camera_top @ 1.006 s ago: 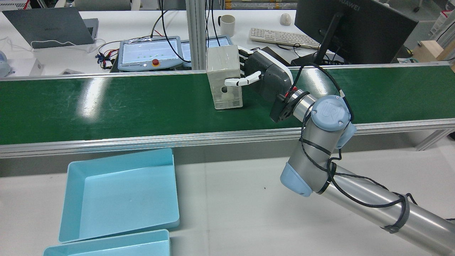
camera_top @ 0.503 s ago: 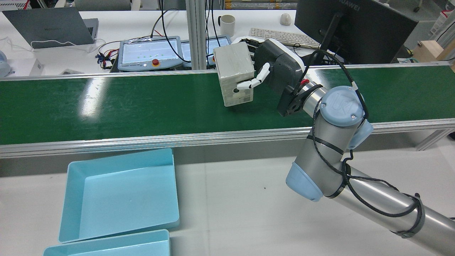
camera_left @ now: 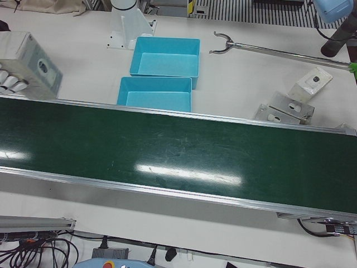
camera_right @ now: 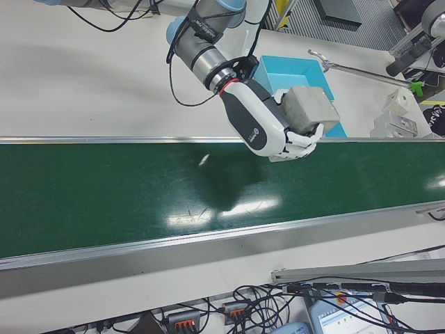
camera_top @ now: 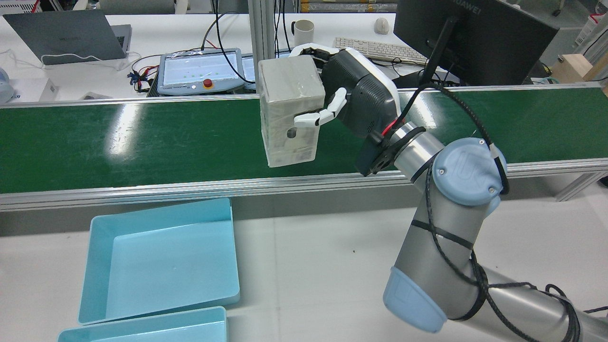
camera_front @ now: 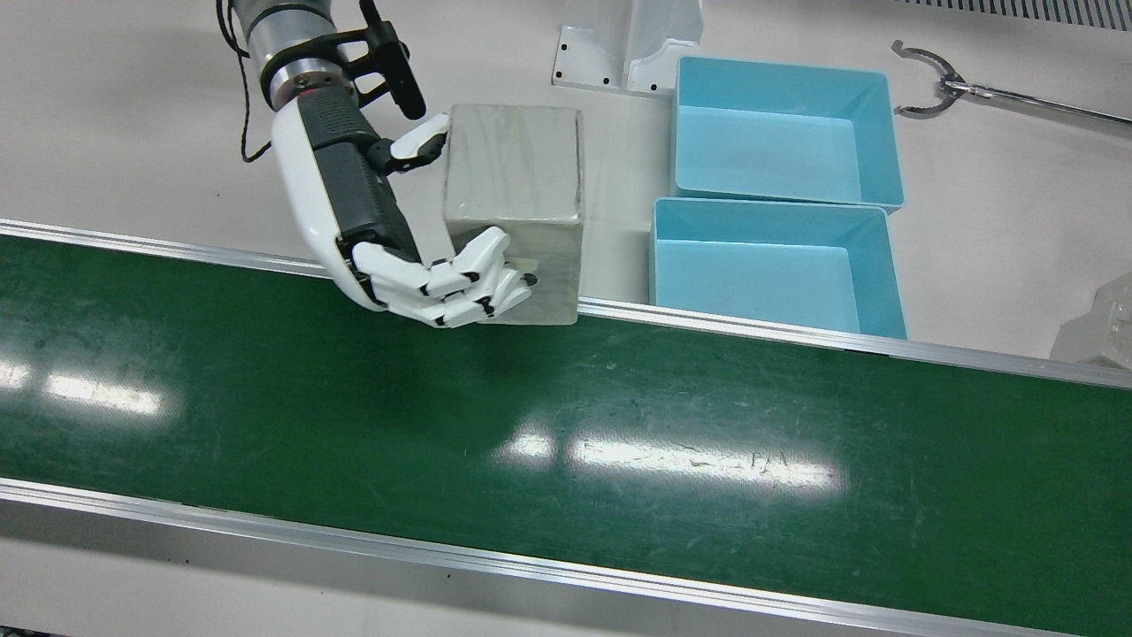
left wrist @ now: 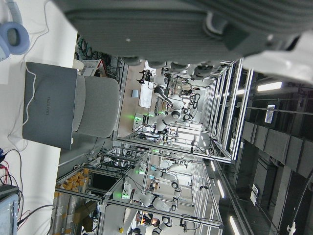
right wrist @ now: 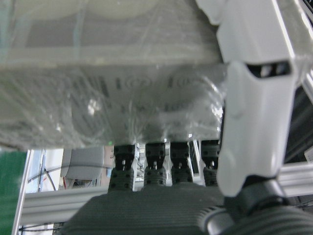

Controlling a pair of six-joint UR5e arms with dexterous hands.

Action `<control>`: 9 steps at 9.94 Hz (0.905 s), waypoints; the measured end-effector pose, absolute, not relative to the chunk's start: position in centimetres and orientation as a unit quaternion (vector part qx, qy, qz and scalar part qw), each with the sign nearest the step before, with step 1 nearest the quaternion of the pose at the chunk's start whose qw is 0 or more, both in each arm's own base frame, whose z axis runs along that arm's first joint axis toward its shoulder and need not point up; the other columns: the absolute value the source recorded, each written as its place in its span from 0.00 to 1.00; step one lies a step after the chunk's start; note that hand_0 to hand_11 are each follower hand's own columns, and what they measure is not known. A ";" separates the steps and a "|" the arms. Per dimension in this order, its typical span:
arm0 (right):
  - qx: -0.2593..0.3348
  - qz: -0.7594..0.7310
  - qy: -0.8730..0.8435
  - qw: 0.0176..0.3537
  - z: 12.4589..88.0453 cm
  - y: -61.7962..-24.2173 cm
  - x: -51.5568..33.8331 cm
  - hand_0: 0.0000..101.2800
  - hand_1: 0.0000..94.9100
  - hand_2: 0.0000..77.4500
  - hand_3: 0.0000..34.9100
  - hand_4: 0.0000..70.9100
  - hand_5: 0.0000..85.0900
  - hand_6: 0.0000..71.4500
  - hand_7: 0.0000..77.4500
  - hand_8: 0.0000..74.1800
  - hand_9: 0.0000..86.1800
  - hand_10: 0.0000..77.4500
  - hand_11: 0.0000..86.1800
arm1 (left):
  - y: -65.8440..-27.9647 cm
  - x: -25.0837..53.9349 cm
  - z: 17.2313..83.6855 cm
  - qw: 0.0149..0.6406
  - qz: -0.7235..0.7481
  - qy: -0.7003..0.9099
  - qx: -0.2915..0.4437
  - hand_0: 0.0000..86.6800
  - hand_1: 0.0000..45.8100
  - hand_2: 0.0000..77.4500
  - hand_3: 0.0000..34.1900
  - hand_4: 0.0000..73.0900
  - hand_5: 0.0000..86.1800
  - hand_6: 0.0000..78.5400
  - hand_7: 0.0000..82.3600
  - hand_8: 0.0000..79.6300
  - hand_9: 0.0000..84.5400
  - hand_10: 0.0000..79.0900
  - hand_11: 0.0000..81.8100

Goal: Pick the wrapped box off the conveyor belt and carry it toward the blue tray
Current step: 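Carry the box with the right hand over the light-blue tray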

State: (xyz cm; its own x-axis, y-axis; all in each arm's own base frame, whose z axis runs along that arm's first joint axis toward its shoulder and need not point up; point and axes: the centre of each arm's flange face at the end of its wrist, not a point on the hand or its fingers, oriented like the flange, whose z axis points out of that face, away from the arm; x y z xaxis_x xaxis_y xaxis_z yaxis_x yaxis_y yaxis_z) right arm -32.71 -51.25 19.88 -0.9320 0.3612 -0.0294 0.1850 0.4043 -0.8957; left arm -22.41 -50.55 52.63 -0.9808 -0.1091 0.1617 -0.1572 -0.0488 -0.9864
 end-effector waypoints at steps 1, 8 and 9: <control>-0.168 0.513 -0.837 0.086 18.1 -48.7 -36.0 0.50 0.13 0.40 0.05 0.54 0.49 0.39 0.70 0.58 0.51 0.61 0.37 | -50.5 -22.4 52.6 0.017 0.718 -0.689 0.097 0.00 0.00 0.01 0.00 0.00 0.01 0.00 0.01 0.01 0.00 0.00 0.01; -0.134 0.509 -0.846 0.087 14.1 -45.1 -54.1 0.48 0.01 0.46 0.04 0.54 0.51 0.36 0.92 0.62 0.60 0.69 0.37 | -50.5 -22.4 52.6 0.017 0.718 -0.689 0.097 0.00 0.00 0.01 0.00 0.00 0.01 0.00 0.01 0.01 0.00 0.01 0.00; -0.142 0.504 -0.848 0.086 13.8 -44.9 -55.4 0.48 0.01 0.46 0.04 0.52 0.55 0.36 0.92 0.62 0.60 0.77 0.35 | -50.5 -22.4 52.6 0.017 0.718 -0.689 0.097 0.00 0.00 0.01 0.00 0.00 0.01 0.00 0.01 0.01 0.00 0.01 0.00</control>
